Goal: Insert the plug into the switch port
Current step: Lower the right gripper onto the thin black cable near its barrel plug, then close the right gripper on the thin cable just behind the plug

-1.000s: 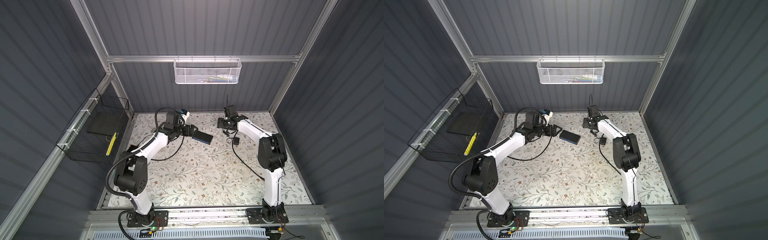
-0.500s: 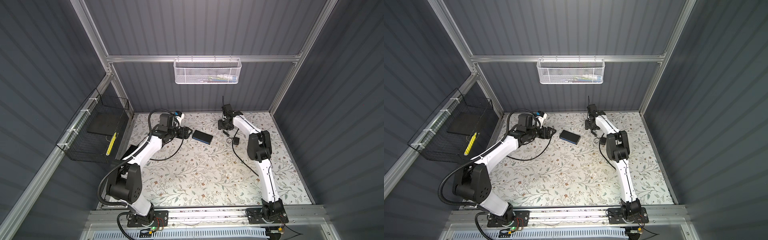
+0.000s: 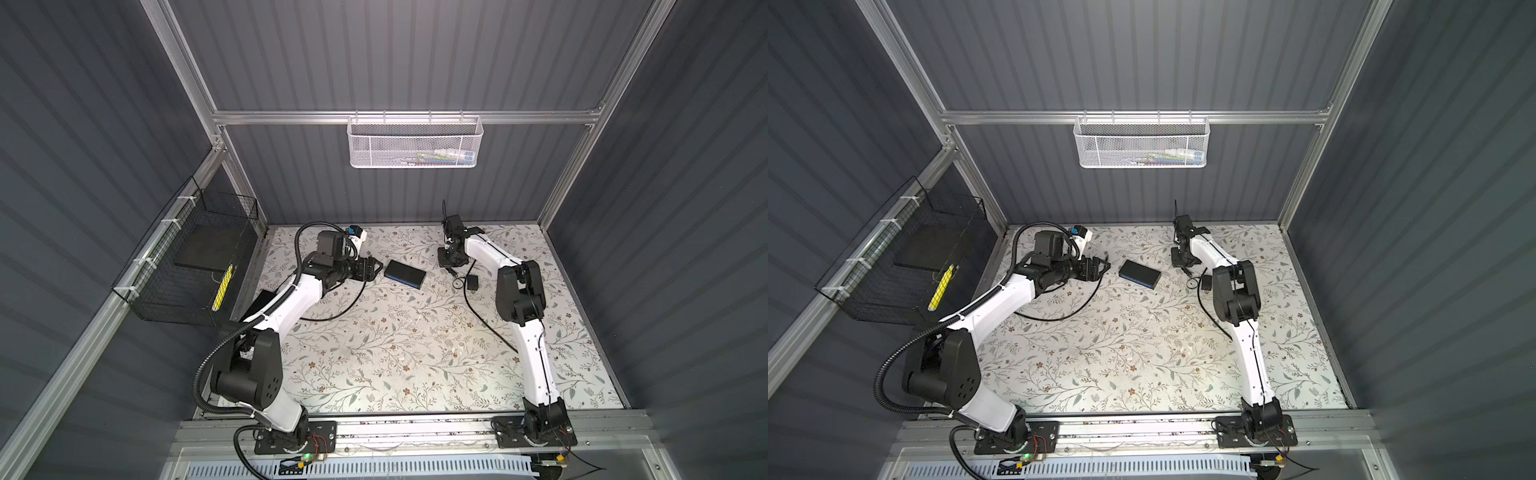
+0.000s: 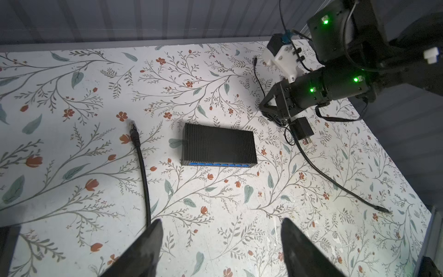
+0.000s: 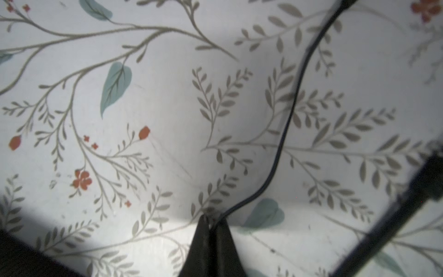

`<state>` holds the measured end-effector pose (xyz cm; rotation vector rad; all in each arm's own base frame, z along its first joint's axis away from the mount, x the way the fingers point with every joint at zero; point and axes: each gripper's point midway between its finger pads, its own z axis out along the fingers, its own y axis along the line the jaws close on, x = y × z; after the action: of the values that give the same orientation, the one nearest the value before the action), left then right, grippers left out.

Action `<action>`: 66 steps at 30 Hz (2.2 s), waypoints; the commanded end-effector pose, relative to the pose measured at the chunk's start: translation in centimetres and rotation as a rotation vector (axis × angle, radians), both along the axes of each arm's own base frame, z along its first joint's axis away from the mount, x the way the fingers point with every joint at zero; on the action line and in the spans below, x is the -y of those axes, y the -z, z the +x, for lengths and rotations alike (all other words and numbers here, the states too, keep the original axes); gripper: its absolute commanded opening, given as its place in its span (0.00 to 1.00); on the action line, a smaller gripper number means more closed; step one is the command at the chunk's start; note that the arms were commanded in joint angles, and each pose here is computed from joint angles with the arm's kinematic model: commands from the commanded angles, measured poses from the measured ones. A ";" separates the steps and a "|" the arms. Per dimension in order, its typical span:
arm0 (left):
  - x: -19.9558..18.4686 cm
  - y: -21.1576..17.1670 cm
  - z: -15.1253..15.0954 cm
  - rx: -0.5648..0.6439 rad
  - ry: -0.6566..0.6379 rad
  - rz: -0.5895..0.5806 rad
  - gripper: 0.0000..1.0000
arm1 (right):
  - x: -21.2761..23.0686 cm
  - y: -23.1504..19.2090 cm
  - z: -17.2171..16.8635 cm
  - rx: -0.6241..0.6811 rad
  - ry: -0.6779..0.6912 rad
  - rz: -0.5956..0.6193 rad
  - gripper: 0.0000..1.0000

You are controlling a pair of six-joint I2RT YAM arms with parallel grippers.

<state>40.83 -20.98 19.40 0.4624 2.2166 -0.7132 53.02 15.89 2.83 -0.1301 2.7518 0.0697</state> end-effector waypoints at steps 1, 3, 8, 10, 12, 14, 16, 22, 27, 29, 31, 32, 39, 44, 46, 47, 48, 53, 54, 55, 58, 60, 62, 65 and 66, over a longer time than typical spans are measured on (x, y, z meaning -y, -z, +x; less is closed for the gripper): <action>0.6 -1.4 -0.7 0.010 0.025 -0.074 0.76 | -0.7 -4.1 -1.7 0.081 -0.029 0.064 0.02; 1.1 -1.3 -0.7 0.002 0.028 -0.106 0.76 | -0.5 -4.9 -3.8 0.102 -0.044 0.092 0.02; 1.9 -0.7 -0.9 -0.011 0.044 -0.134 0.74 | 0.0 -4.7 -10.2 0.062 -0.120 0.098 0.04; 2.2 -0.7 -0.9 -0.011 0.048 -0.141 0.74 | -0.3 -4.2 -12.9 0.027 -0.162 0.081 0.05; 2.3 -0.6 -0.9 -0.012 0.051 -0.143 0.74 | -1.0 -3.3 -15.6 -0.030 -0.217 0.075 0.06; 2.3 -0.7 -0.9 -0.009 0.051 -0.141 0.74 | -1.7 -2.3 -17.9 -0.072 -0.272 0.051 0.08; 2.3 -0.6 -0.9 -0.010 0.053 -0.139 0.73 | -2.0 -1.2 -19.8 -0.123 -0.314 0.002 0.10; 2.2 -0.8 -1.1 -0.003 0.050 -0.130 0.73 | -1.3 0.4 -22.4 -0.206 -0.323 -0.099 0.26; 2.0 -1.2 -1.3 0.007 0.055 -0.113 0.73 | -1.0 -1.3 -23.1 -0.177 -0.315 -0.098 0.51; 1.9 -1.2 -1.4 0.008 0.055 -0.112 0.73 | -0.7 -3.0 -22.8 -0.138 -0.318 -0.106 0.54; 1.9 -1.0 -1.5 0.007 0.054 -0.113 0.73 | -0.7 -5.2 -21.8 -0.073 -0.304 -0.085 0.56; 1.9 -1.1 -1.5 0.008 0.053 -0.116 0.73 | -0.6 -6.1 -21.2 -0.043 -0.286 -0.072 0.56; 1.9 -1.3 -1.8 0.011 0.057 -0.123 0.73 | 1.0 -7.6 -14.1 0.065 -0.045 0.009 0.53; 1.6 -1.9 -2.1 0.020 0.055 -0.108 0.73 | -0.6 -5.4 -10.7 0.035 0.051 0.123 0.47; 1.4 -2.2 -2.3 0.026 0.054 -0.101 0.73 | -1.4 -4.4 -10.1 0.012 0.059 0.148 0.46; 1.4 -2.3 -2.4 0.029 0.054 -0.101 0.73 | -1.3 -3.9 -9.9 0.006 0.071 0.139 0.45; 1.3 -2.3 -2.4 0.030 0.054 -0.097 0.73 | -1.2 -3.3 -9.7 0.003 0.079 0.129 0.44; 1.5 -2.0 -2.3 0.016 0.061 -0.098 0.73 | -1.0 -1.1 -8.9 -0.023 0.124 0.096 0.42; 1.5 -2.1 -2.3 0.020 0.062 -0.100 0.73 | -1.0 -0.7 -8.8 -0.027 0.130 0.095 0.42; 1.5 -2.1 -2.3 0.022 0.061 -0.099 0.73 | -1.0 -0.4 -8.7 -0.031 0.135 0.091 0.41; 1.5 -2.1 -2.3 0.019 0.063 -0.092 0.73 | -1.0 0.8 -8.6 -0.054 0.138 0.076 0.36; 1.5 -2.2 -2.3 0.021 0.066 -0.086 0.73 | -1.1 1.4 -8.6 -0.064 0.139 0.071 0.33; 1.4 -2.1 -2.3 0.019 0.065 -0.083 0.73 | -1.1 1.6 -8.5 -0.065 0.139 0.064 0.31; 1.5 -2.0 -2.3 0.017 0.065 -0.082 0.73 | -1.3 1.9 -8.3 -0.063 0.137 0.056 0.28; 1.5 -1.9 -2.2 0.015 0.066 -0.080 0.73 | -1.2 2.0 -8.2 -0.065 0.135 0.051 0.28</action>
<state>38.55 -22.28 20.41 0.4699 2.1763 -0.8417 44.84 17.21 1.89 0.0678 2.7888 0.1500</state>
